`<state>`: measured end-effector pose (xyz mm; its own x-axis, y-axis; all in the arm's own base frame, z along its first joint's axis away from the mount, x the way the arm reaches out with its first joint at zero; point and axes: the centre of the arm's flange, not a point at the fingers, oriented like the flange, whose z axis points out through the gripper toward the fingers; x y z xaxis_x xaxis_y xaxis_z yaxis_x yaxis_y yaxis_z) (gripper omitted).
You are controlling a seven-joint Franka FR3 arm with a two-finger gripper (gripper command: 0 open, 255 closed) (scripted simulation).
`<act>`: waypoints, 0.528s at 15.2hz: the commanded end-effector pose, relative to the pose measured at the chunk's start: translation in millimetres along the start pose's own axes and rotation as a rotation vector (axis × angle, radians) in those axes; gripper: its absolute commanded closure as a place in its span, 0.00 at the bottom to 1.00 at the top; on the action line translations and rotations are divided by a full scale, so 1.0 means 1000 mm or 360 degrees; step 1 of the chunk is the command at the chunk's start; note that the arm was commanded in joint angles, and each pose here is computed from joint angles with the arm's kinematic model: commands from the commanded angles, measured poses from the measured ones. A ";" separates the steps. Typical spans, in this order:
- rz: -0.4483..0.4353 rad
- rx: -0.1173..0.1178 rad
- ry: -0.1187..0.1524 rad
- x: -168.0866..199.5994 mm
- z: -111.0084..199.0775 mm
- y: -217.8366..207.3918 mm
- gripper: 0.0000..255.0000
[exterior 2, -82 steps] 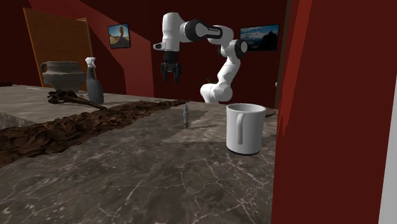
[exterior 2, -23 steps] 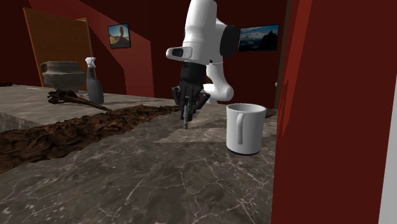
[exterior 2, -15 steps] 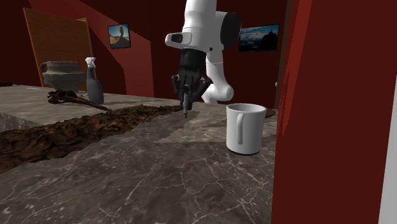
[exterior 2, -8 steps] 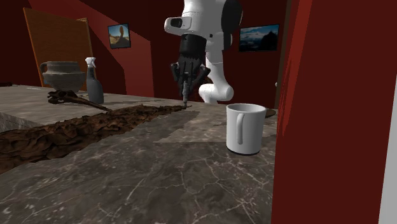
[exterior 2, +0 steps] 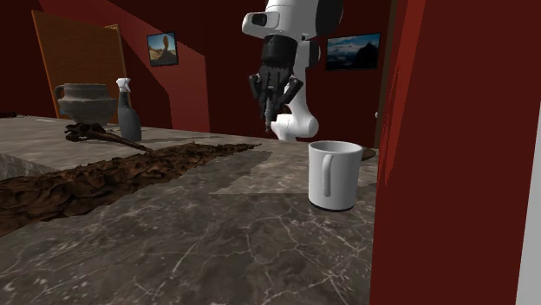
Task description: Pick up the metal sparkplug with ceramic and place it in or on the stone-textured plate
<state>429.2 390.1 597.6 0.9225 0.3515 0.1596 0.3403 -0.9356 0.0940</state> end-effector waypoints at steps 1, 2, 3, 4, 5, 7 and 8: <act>0.0000 0.0000 0.0000 -0.020 -0.005 -0.013 1.00; 0.0000 0.0000 0.0000 -0.031 -0.008 -0.020 1.00; 0.0000 0.0000 0.0000 -0.042 -0.011 -0.026 1.00; 0.0000 0.0000 0.0000 -0.053 -0.013 -0.033 1.00; 0.0000 0.0000 0.0000 -0.064 -0.016 -0.039 1.00; 0.0000 0.0000 0.0000 -0.086 -0.021 -0.052 1.00; 0.0000 0.0000 0.0000 -0.098 -0.024 -0.059 1.00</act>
<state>328.5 409.6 601.3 0.9221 0.3523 0.1599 0.3411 -0.9354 0.0936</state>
